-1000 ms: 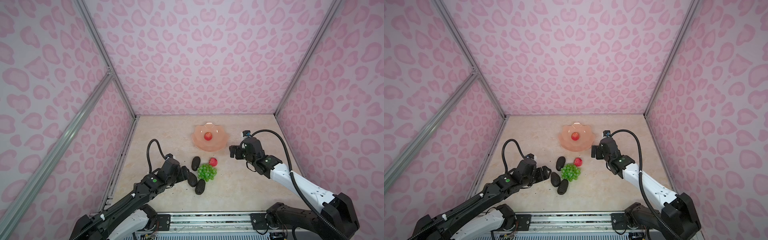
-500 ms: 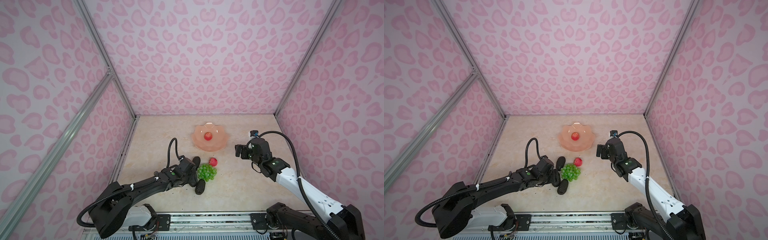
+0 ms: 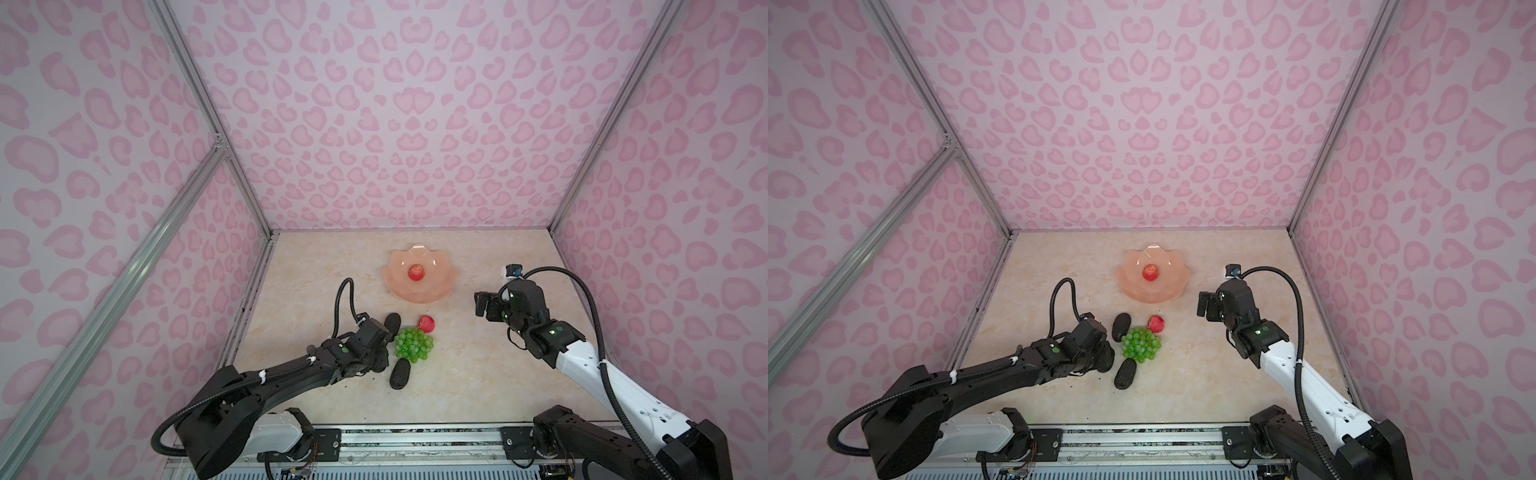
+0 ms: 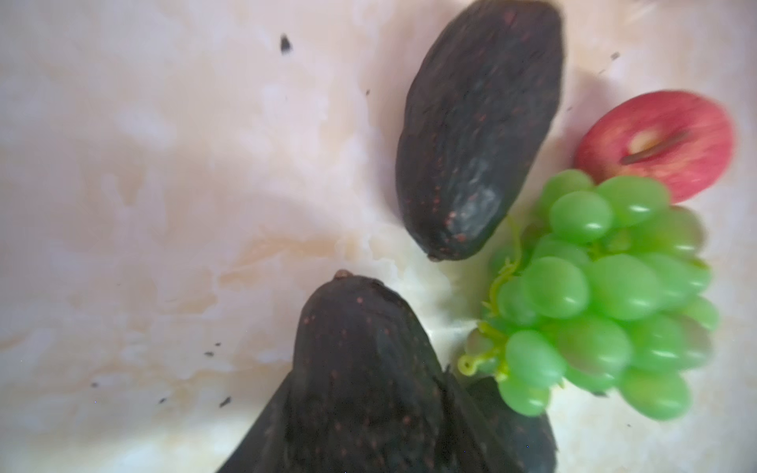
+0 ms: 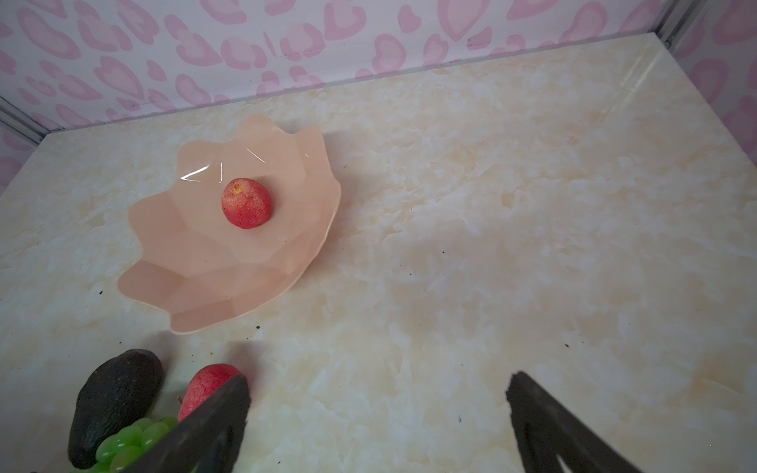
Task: Place and organize the fake fruits in the fruit bowl
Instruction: 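Grasp the nearest avocado with the left gripper while the right gripper withdraws, then carry the avocado with the left gripper into the bowl and release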
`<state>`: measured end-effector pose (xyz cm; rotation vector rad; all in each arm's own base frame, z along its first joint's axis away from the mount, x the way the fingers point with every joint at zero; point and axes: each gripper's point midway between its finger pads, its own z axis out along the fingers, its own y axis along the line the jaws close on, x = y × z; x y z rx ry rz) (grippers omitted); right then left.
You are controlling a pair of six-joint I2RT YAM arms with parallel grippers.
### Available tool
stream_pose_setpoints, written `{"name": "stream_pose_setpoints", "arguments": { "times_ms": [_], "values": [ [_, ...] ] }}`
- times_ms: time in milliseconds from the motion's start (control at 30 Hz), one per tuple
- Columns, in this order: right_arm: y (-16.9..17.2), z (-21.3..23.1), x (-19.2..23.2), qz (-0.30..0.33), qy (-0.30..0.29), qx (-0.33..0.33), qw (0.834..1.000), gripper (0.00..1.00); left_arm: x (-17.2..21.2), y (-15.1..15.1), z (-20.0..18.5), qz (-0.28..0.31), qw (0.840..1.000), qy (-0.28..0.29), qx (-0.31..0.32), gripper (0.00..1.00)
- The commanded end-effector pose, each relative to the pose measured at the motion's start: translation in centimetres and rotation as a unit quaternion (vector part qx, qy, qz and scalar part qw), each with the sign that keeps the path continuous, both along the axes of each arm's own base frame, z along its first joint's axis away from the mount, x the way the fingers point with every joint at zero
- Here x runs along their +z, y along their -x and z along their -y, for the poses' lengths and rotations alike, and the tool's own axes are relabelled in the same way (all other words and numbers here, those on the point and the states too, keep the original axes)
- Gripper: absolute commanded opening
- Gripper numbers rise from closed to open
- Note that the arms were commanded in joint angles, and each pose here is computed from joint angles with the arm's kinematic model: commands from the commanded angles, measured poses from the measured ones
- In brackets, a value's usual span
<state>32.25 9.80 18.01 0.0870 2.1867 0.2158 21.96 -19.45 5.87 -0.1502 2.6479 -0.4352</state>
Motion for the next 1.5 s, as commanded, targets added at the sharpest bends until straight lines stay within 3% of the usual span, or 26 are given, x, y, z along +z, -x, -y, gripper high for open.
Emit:
{"name": "stream_pose_setpoints", "arguments": {
  "times_ms": [0, 133, 233, 433, 600, 900, 1067, 1267, 1467],
  "values": [
    [0.0, 0.1, -0.2, -0.001, 0.001, 0.0, 1.0, 0.98, 4.5, -1.8, -0.9, 0.068, 0.997, -0.031, -0.02, 0.45],
    [0.1, 0.2, -0.2, -0.002, 0.001, -0.001, 1.0, 0.98, 9.2, -5.4, 0.5, 0.106, 0.992, -0.039, -0.062, 0.45],
    [0.4, 0.2, -0.3, -0.006, -0.003, 0.0, 1.0, 0.98, 10.6, -9.2, 1.9, 0.111, 0.989, -0.04, -0.084, 0.45],
    [1.5, 0.3, -0.8, -0.014, -0.015, 0.0, 1.0, 0.98, 8.8, -17.1, 5.0, 0.088, 0.989, -0.052, -0.112, 0.45],
    [2.5, 0.8, -1.0, -0.014, -0.018, -0.004, 1.0, 0.98, 7.2, -20.5, 7.5, 0.074, 0.989, -0.047, -0.12, 0.45],
    [2.9, 0.9, -1.5, -0.02, -0.019, -0.005, 1.0, 0.98, 2.4, -23.4, 9.3, 0.026, 0.993, -0.055, -0.104, 0.45],
    [2.6, 0.8, -1.5, -0.021, -0.02, -0.003, 1.0, 0.98, 1.0, -23.8, 9.6, 0.01, 0.994, -0.055, -0.096, 0.5],
    [2.3, 0.6, -1.8, -0.025, -0.021, -0.001, 0.999, 0.98, 1.1, -24.1, 10.0, 0.007, 0.995, -0.048, -0.091, 0.64],
    [2.2, 0.4, -2.0, -0.029, -0.02, 0.001, 0.999, 0.98, 2.1, -24.2, 10.2, 0.012, 0.995, -0.04, -0.09, 0.66]
  ]
}}
